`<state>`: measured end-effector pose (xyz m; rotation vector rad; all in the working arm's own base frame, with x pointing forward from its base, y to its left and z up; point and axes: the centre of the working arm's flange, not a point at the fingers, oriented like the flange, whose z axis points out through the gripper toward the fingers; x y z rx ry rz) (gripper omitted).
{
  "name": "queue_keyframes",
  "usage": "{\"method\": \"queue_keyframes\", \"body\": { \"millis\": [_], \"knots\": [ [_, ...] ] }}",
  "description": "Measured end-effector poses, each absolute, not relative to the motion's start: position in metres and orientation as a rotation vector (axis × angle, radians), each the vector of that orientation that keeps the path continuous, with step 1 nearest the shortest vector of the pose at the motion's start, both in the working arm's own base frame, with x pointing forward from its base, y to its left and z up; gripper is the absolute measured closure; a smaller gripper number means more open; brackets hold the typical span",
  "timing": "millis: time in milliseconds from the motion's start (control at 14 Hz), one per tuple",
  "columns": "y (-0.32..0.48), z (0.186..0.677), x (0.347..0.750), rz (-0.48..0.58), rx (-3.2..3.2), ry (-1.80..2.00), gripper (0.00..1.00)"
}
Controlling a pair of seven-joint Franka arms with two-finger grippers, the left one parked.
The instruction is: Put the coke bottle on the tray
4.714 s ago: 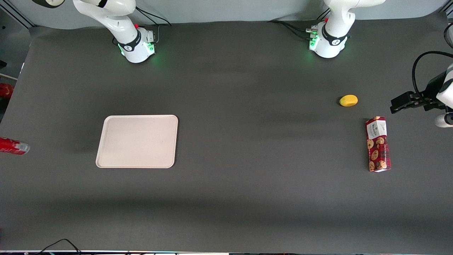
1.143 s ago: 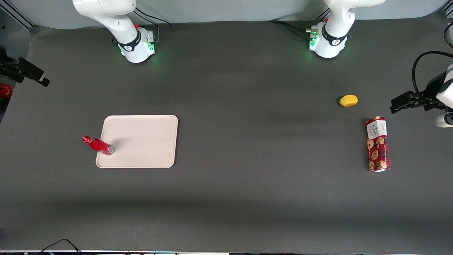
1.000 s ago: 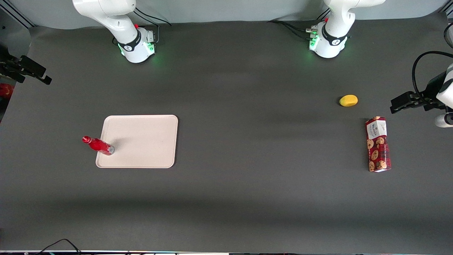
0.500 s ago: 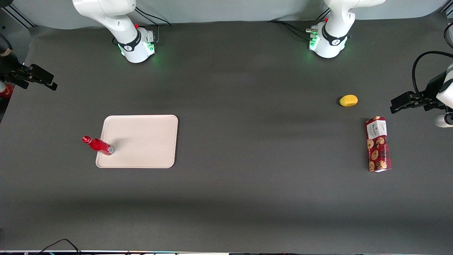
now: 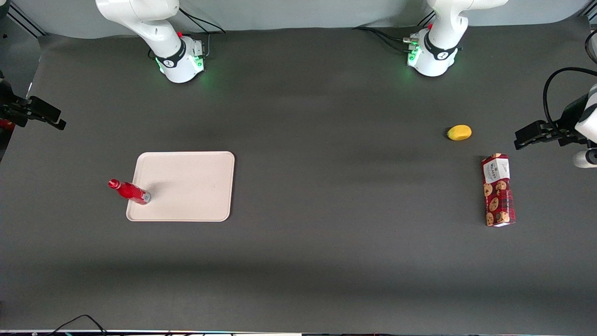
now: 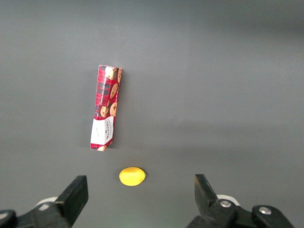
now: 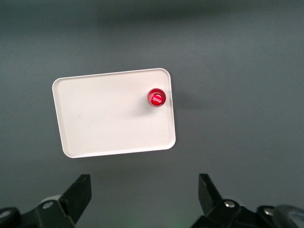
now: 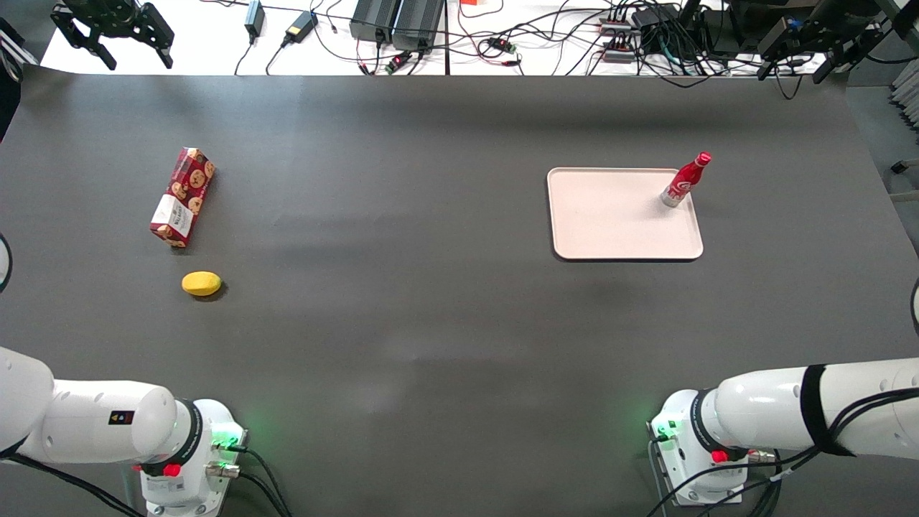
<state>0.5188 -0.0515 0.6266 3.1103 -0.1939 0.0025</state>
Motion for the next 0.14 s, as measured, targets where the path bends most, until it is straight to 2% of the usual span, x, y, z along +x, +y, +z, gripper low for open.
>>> {"method": "queue_keyframes", "body": {
  "millis": [143],
  "knots": [
    [-0.0514,0.6234,0.5253,-0.005,3.108,-0.194,0.0]
  ]
}}
